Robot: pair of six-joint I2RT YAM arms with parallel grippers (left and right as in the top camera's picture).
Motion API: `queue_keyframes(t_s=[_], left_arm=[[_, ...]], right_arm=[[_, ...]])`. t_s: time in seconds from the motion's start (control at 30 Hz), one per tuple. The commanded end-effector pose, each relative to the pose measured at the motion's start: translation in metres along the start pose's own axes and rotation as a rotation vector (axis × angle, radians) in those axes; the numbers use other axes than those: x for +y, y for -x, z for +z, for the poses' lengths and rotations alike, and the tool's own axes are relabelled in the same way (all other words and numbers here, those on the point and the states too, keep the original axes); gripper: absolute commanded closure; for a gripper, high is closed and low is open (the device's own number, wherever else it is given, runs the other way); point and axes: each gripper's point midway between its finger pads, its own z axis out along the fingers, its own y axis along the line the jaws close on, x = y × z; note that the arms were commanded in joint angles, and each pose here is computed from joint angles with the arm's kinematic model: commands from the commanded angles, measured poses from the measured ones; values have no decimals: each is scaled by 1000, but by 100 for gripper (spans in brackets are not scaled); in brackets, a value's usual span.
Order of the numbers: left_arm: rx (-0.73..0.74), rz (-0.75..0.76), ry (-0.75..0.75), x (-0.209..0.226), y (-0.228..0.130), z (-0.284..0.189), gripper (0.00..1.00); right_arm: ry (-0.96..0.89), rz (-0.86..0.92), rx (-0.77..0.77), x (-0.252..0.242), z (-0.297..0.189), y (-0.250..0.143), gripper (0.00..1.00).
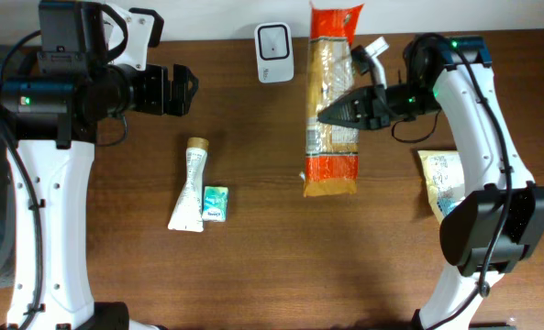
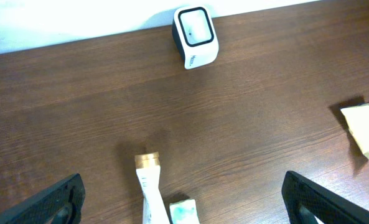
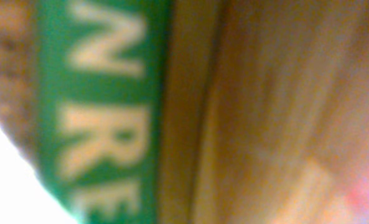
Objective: Scan the item barcode
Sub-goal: 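Lift the spaghetti package and hold it over the scanner, then carry the spaghetti package right and drop it by the snack bag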
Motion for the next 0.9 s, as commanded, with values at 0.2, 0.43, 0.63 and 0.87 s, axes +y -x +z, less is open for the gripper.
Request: queue_keyframes(t_s=[0.2,0.43,0.63,0.87], left_arm=[[-9,16,0,1,1,-3,1],[-9,16,0,1,1,-3,1],[-9,16,0,1,1,-3,1],[-9,16,0,1,1,-3,1]], right_arm=[[-405,-139,7,-27,1,53,96],[-1471,-888,62,-113,32,164,96],[-1656,-1273,10,-159,57,223,96],[-1625,-1553,86,-221,92,224,96]])
